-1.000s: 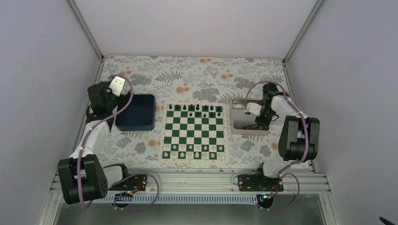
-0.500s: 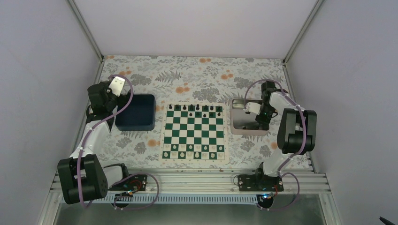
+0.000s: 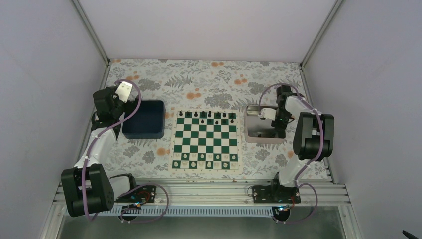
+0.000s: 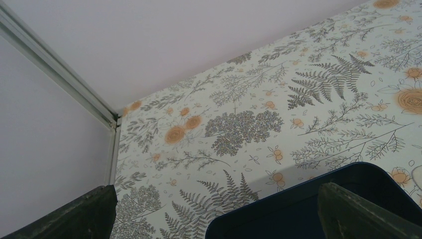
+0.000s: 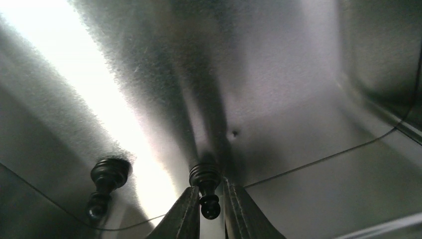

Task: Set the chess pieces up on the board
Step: Pick up the chess piece from the storage box, then place the chess piece on the chessboard.

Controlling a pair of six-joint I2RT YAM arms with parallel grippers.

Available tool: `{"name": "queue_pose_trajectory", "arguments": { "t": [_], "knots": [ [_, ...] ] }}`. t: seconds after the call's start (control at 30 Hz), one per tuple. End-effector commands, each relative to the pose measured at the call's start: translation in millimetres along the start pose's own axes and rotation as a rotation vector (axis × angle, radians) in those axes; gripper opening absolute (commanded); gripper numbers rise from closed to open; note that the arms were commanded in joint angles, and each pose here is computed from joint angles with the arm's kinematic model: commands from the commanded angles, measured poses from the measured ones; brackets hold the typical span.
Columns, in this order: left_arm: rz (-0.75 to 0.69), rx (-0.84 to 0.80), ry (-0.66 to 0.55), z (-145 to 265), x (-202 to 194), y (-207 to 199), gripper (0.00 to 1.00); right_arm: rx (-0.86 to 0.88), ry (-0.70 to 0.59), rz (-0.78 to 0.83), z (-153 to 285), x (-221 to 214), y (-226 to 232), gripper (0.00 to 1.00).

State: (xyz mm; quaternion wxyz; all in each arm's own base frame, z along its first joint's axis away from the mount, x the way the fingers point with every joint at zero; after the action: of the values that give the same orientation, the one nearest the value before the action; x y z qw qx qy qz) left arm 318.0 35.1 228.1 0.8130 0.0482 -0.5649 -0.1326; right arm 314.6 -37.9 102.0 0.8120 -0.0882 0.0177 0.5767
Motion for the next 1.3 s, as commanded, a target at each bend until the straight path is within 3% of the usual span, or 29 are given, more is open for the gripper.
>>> {"name": "queue_pose_trajectory", "arguments": {
  "t": [0.0,0.33,0.67,1.03,1.27],
  "knots": [
    [-0.005,0.001,-0.019,0.3,2.8,1.7,1.0,-0.016,0.023,-0.015,6.2,-4.1,-8.3,0.13],
    [-0.004,-0.001,-0.024,0.7,4.0,1.6,1.0,-0.05,-0.02,0.006,60.1,23.4,-8.8,0.08],
    [-0.004,-0.001,-0.041,6.0,11.0,2.2,1.0,-0.175,-0.171,0.265,142.1,163.0,22.2,0.08],
    [-0.005,-0.015,-0.054,9.2,13.4,0.2,1.0,-0.177,-0.256,0.518,126.2,303.3,72.9,0.09],
    [-0.009,-0.011,-0.059,11.3,14.4,0.2,1.0,-0.162,-0.267,0.598,105.3,355.3,91.6,0.09]
  ]
}}
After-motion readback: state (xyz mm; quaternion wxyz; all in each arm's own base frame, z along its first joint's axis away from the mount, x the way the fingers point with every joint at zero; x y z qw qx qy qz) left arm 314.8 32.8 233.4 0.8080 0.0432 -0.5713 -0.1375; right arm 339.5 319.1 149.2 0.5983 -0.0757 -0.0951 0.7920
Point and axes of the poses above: each gripper's point midway between its finger pads, its own z axis back along the fingers, its own y axis along the line the jaws close on, x = y × z, the point moved 7 cm from there along z, back along the fingers, and after that the axes turned 5 degrees about z, right-handed, at the moved point
